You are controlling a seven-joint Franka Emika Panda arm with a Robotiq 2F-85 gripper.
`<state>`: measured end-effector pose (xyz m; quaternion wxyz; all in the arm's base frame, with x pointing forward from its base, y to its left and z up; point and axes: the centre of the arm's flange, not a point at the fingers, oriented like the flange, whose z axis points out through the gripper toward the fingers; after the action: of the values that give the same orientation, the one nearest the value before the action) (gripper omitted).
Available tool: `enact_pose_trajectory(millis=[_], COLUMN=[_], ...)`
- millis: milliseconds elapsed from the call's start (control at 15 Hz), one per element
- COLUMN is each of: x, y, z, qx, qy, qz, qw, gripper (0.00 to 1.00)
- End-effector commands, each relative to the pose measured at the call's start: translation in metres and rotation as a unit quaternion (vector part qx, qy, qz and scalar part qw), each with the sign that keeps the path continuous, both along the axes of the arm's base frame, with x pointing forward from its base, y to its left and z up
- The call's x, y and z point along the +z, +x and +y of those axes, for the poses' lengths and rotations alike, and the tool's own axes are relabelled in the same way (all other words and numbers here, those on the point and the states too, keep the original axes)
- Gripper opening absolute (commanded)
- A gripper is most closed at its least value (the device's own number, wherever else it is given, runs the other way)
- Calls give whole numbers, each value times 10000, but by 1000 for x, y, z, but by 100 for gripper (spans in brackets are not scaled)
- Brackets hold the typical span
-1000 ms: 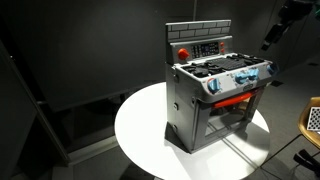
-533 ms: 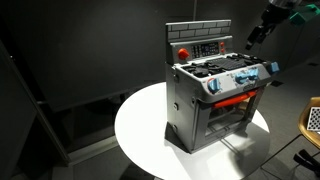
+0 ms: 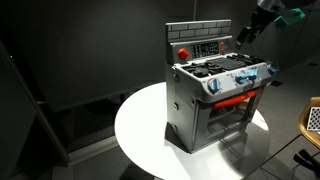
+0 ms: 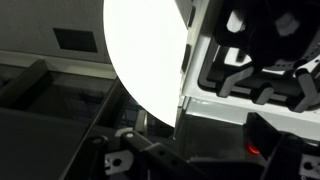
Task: Push the top orange button on the right side of the stove
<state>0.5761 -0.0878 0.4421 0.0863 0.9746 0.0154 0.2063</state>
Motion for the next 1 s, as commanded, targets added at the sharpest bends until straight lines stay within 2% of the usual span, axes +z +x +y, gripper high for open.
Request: enact_pose_trajectory(millis=[0, 933], x=[3, 1], y=[21, 54], z=[7, 14], qx=[-109, -259], qy=[53, -15], qz=[-121, -558], qw=[9999, 9981], gripper=[100, 100])
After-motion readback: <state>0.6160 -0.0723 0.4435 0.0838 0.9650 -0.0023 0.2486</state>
